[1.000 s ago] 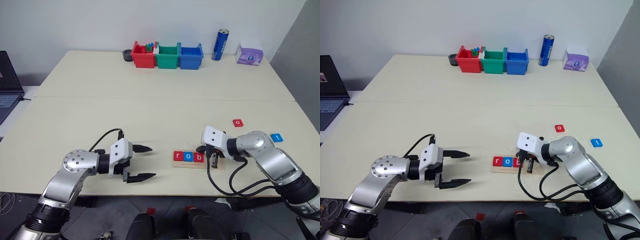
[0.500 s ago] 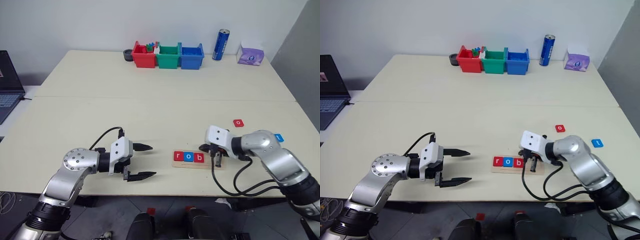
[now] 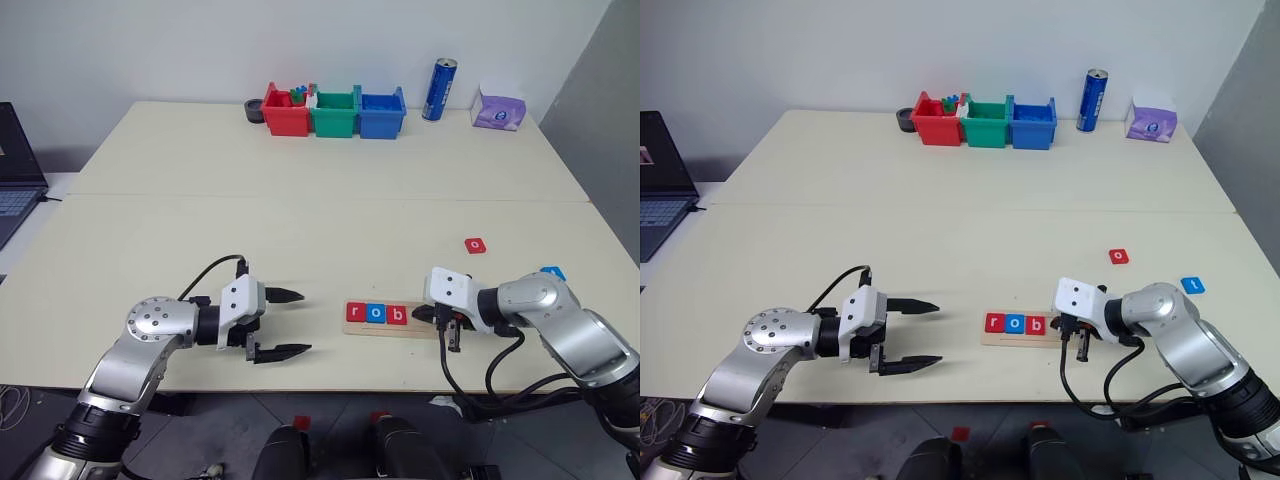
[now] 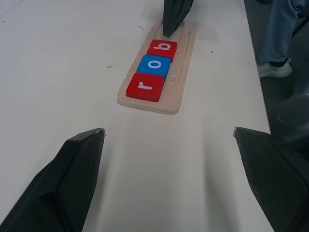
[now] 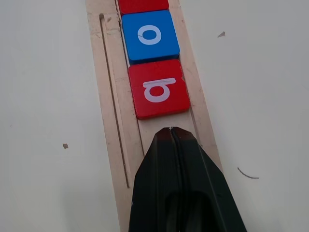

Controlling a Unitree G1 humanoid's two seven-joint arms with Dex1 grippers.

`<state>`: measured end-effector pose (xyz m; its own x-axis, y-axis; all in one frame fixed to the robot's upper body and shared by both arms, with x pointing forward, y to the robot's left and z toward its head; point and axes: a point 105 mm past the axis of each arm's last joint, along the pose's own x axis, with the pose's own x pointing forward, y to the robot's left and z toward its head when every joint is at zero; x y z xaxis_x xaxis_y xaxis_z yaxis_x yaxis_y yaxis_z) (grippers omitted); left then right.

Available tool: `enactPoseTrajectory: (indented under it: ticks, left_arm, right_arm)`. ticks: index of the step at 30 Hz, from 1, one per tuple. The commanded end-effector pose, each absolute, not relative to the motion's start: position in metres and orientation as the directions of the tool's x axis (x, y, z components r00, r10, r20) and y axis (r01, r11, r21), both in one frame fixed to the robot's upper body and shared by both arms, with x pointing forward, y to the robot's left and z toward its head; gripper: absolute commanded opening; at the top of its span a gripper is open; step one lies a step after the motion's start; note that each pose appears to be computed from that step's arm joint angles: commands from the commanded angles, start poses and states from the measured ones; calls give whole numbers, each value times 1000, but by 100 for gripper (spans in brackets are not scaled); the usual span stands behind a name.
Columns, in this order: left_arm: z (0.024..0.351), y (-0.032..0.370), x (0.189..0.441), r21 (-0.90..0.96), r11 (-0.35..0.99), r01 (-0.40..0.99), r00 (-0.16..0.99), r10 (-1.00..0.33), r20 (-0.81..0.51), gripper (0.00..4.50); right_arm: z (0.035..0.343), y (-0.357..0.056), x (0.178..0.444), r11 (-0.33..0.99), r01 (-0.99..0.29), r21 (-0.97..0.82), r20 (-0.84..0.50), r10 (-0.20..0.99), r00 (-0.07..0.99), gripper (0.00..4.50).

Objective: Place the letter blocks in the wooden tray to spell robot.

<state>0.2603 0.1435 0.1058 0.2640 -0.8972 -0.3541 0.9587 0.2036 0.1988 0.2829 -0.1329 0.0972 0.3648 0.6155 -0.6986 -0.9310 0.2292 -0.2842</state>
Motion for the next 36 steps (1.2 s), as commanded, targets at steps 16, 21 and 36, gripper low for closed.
enactPoseTrajectory:
  ticks: [16,21,36]
  left_arm:
    - [112,137,257,224,184,957,253,-907,-336,450]
    - [112,137,257,225,183,957,253,-907,-337,450]
    - [118,136,259,209,199,957,258,-915,-310,450]
  right_arm:
    - [107,-118,288,197,-923,-330,-660,651,375,2]
    - [115,-128,287,216,-914,-342,-651,647,397,2]
    - [150,-226,372,960,-159,-232,-195,114,974,448]
